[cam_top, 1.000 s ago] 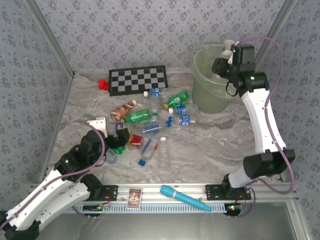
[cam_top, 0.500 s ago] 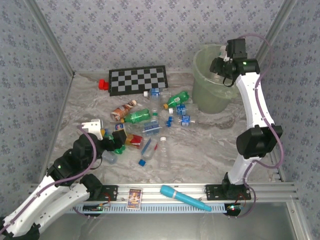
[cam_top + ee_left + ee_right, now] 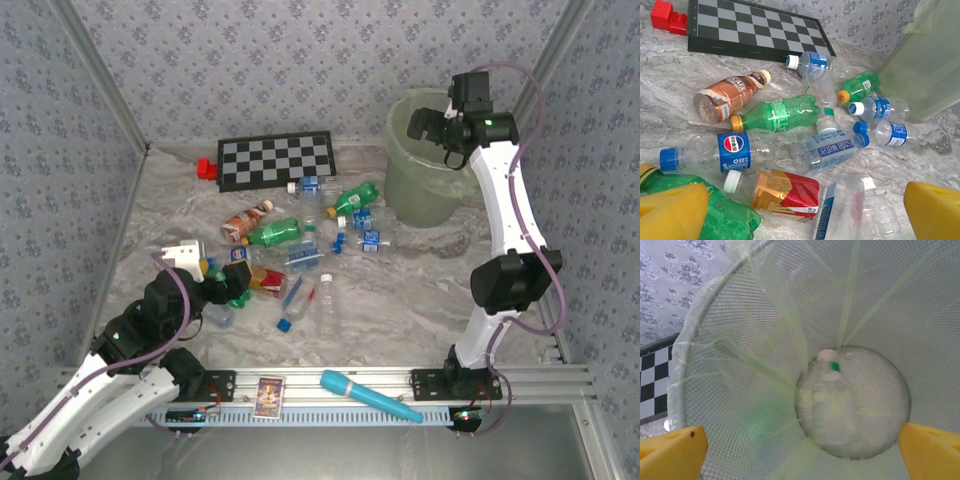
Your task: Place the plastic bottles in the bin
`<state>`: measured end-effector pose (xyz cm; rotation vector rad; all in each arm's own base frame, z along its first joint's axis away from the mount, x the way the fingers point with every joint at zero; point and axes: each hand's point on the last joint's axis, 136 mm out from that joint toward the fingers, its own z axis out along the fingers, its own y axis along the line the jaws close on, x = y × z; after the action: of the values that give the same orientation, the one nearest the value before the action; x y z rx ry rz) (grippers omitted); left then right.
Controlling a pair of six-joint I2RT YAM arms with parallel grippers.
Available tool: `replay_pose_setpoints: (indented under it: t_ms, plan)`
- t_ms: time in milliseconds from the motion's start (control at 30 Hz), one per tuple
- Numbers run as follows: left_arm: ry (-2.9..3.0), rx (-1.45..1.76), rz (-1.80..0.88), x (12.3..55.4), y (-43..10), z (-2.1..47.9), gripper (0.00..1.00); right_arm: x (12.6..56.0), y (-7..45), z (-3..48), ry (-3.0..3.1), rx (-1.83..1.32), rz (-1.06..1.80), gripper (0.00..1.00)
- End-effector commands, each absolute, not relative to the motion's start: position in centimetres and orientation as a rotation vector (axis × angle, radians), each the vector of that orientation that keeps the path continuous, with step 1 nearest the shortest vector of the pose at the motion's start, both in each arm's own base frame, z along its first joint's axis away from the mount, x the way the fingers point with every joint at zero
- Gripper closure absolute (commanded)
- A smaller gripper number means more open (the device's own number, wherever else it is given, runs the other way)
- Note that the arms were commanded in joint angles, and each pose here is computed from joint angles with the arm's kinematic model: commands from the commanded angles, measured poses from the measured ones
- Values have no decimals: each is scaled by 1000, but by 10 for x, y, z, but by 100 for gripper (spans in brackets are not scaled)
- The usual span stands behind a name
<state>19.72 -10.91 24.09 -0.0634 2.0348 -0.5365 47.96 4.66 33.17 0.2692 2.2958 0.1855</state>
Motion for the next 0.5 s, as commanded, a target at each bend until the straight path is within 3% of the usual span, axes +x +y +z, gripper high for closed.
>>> replay_pose_setpoints:
  t_ms: [0,467]
  plan:
    - [2006,-64,-542,197,-108,250,0,459,51,364,2231,224,172,0]
    - [2007,-68,-560,201,-114,240,0,396,115,388,2110,20,227,0]
